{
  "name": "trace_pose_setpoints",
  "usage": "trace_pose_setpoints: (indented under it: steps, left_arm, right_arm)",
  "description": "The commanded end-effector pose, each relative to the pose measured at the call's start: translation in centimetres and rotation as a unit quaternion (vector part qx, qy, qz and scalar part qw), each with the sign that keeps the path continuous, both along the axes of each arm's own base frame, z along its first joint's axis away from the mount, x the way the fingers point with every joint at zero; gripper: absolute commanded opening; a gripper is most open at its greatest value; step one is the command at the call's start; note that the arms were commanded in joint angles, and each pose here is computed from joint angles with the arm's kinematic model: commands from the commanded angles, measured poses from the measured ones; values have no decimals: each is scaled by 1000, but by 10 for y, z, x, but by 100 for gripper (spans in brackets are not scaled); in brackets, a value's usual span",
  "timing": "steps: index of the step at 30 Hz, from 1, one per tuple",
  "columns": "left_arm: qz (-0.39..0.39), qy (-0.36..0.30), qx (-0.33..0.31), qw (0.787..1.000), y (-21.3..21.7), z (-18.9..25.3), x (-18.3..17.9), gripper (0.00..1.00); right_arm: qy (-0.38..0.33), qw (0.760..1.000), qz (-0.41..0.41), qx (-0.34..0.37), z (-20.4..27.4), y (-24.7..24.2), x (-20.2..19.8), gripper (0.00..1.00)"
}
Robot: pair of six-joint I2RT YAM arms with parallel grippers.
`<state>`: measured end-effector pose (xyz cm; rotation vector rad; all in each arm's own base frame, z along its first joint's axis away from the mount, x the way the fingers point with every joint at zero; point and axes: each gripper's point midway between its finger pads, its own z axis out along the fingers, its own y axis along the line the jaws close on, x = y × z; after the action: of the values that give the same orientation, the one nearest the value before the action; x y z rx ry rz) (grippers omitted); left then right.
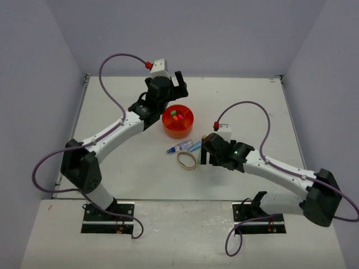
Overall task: Sort the stationery into containers
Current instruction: Place the stationery in the storage box, then pick up the stationery from the center of the board.
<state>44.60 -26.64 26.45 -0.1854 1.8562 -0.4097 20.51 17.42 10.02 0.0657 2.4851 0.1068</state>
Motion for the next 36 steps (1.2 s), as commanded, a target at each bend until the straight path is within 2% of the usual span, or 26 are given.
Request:
trace_pose_setpoints:
  steps: [1,4,6,12,20,25,27,31,36]
  left_arm:
    - [-38,-41,-13,998,19,61,-50,100]
    - [-62,-58,-32,996,37,75,-88,100]
    - [-80,-45,-29,995,49,52,-114,100]
    - [-84,-19,-14,996,81,16,-158,100]
    - [-92,10,1,996,91,-16,-175,100]
    - [-101,21,-3,995,87,-24,-177,100]
    - [-110,20,-11,994,83,-21,-179,100]
    - [-133,19,-24,991,74,-16,-182,100]
    - [-218,21,-71,973,39,-6,-193,100]
  right_arm:
    - [23,1000,-8,16,-10,39,29,86]
    - [37,999,-11,1,-26,48,41,79]
    - [44,999,-21,-7,-34,54,54,72]
    - [57,997,-41,-32,-58,54,63,64]
    - [78,995,-47,-33,-84,54,62,55]
    - [96,994,-44,-27,-98,55,54,46]
    - [103,993,-45,-23,-104,50,47,38]
    - [90,994,-54,-23,-97,41,43,27]
    - [36,996,-71,-31,-51,21,38,15]
